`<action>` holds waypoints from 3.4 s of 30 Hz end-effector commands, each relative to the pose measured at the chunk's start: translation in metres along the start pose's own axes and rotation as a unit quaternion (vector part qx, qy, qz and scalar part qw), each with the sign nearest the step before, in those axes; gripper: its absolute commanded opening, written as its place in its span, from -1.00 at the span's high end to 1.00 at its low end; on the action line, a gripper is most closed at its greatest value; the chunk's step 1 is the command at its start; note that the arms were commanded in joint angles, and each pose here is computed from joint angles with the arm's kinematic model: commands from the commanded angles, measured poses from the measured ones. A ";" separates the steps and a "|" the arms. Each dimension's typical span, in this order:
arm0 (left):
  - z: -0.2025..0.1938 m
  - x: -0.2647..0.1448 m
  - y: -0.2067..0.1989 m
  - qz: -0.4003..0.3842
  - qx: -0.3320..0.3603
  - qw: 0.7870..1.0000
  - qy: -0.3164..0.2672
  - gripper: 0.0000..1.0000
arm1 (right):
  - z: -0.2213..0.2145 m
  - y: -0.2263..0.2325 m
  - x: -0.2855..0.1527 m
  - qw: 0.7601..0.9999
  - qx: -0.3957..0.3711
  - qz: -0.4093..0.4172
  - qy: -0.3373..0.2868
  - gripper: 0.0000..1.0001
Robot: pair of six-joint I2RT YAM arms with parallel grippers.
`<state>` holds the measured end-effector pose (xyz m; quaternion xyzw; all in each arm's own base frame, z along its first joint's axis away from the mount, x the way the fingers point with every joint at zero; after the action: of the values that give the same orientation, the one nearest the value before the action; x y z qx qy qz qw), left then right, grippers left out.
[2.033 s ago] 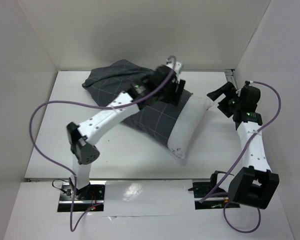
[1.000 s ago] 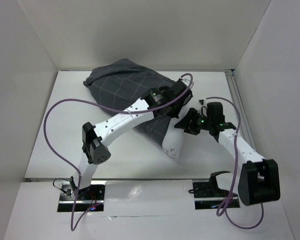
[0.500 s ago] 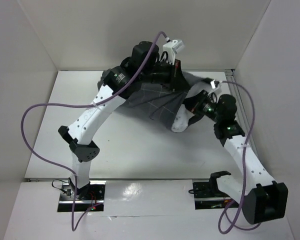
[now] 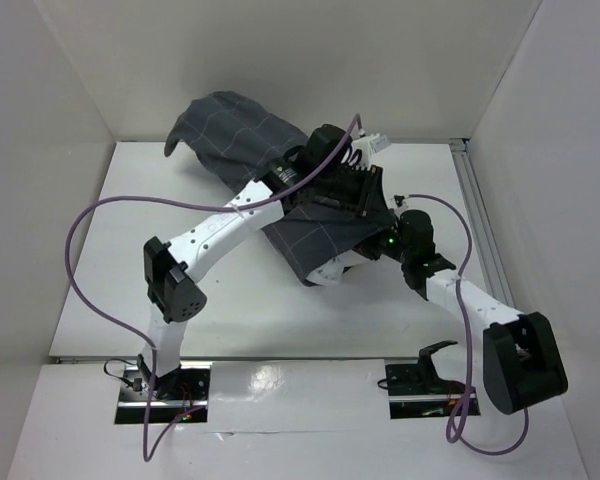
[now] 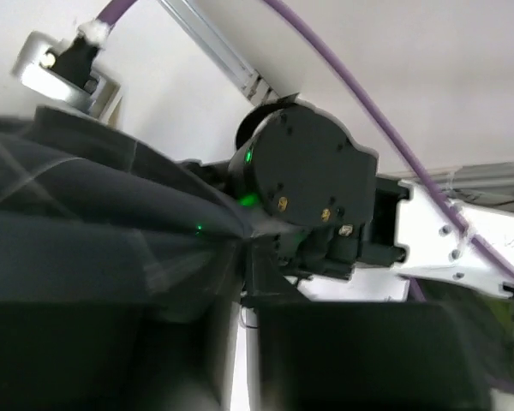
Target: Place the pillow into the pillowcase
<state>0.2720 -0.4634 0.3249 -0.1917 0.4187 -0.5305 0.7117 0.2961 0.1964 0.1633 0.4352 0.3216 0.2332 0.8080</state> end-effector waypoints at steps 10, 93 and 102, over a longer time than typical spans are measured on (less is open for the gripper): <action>-0.011 -0.088 0.002 0.217 0.072 0.970 -0.077 0.02 | 0.076 -0.019 -0.037 0.982 -0.127 -0.142 -0.008 -0.81; 0.021 -0.117 -0.187 -0.024 0.222 0.951 -0.216 1.00 | 0.015 0.058 -0.049 0.992 -0.121 -0.001 0.047 1.00; 0.081 -0.058 -0.117 -0.003 0.174 0.959 -0.223 1.00 | -0.020 0.050 -0.113 0.991 -0.110 -0.056 0.059 1.00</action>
<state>0.2095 -0.4345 0.4451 -0.0920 0.2178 -0.5046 0.8304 0.2137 0.1687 0.2668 0.3255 0.3000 0.2944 0.8470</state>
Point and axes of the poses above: each gripper's point midway between its finger pads, its own x axis out along the fingers, its own y axis along the line the jaws close on, z = x × y, the point moved 1 cm from there along -x, back along the fingers, and after that the axes turned 3 degrees about -x, right-handed, at the moved point
